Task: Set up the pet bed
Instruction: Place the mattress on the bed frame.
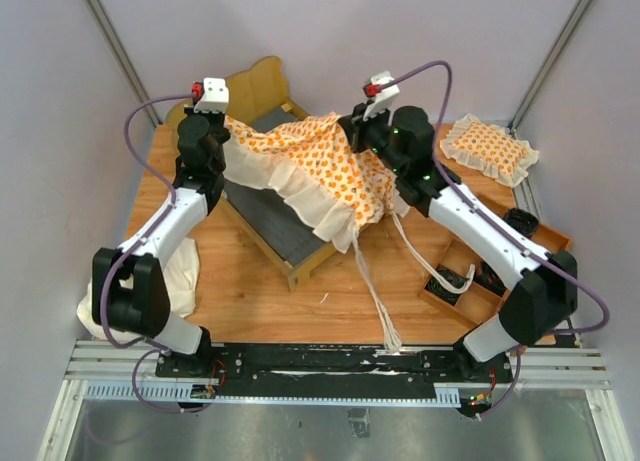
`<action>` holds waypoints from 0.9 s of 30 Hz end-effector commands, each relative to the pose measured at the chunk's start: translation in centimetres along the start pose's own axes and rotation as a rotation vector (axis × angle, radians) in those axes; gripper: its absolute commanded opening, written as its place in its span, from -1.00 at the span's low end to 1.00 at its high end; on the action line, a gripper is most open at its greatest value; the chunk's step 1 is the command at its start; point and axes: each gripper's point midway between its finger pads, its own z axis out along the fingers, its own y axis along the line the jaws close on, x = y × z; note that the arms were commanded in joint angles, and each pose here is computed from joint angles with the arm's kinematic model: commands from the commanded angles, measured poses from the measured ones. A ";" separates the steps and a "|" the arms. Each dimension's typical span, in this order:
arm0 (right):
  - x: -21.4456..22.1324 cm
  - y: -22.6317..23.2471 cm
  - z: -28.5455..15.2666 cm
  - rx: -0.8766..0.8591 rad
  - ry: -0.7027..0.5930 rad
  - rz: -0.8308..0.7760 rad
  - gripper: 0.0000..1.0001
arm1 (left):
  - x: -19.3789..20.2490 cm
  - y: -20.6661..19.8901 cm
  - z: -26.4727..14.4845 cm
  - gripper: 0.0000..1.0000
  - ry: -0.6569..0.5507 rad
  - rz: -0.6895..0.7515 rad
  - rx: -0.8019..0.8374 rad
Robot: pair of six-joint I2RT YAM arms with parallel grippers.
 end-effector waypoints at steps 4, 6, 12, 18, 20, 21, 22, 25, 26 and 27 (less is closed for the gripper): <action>3.1 6.2 5.7 -0.028 -0.022 0.105 -0.99 | 3.8 0.3 4.0 -0.97 0.055 0.058 -0.139; 4.3 8.3 6.7 -0.044 -0.007 0.110 -0.99 | 4.3 0.9 4.8 -0.99 0.062 0.084 -0.209; 6.5 10.4 7.8 -0.048 -0.002 0.183 -0.99 | 4.8 2.5 6.6 -1.00 0.074 0.150 -0.340; 9.0 9.6 8.1 0.006 0.006 0.186 -1.00 | 3.7 4.5 5.8 -0.96 0.048 0.140 -0.425; 9.9 9.3 8.3 0.022 0.025 0.175 -0.99 | 4.4 4.4 5.7 -0.93 0.057 0.136 -0.419; 10.6 9.5 8.4 0.014 0.040 0.166 -0.99 | 5.1 4.2 5.8 -0.90 0.073 0.143 -0.404; 10.9 9.8 8.4 -0.006 0.050 0.149 -1.00 | 5.8 4.0 5.8 -0.89 0.091 0.146 -0.393; 11.3 10.4 7.8 -0.077 0.106 0.058 -0.76 | 7.4 4.1 5.5 -0.80 0.131 0.150 -0.414; 11.0 10.1 7.3 -0.076 0.123 0.037 -0.51 | 7.6 4.1 5.3 -0.76 0.141 0.157 -0.414; 10.8 9.7 6.7 -0.068 0.145 0.019 -0.31 | 7.5 4.3 5.1 -0.62 0.149 0.160 -0.417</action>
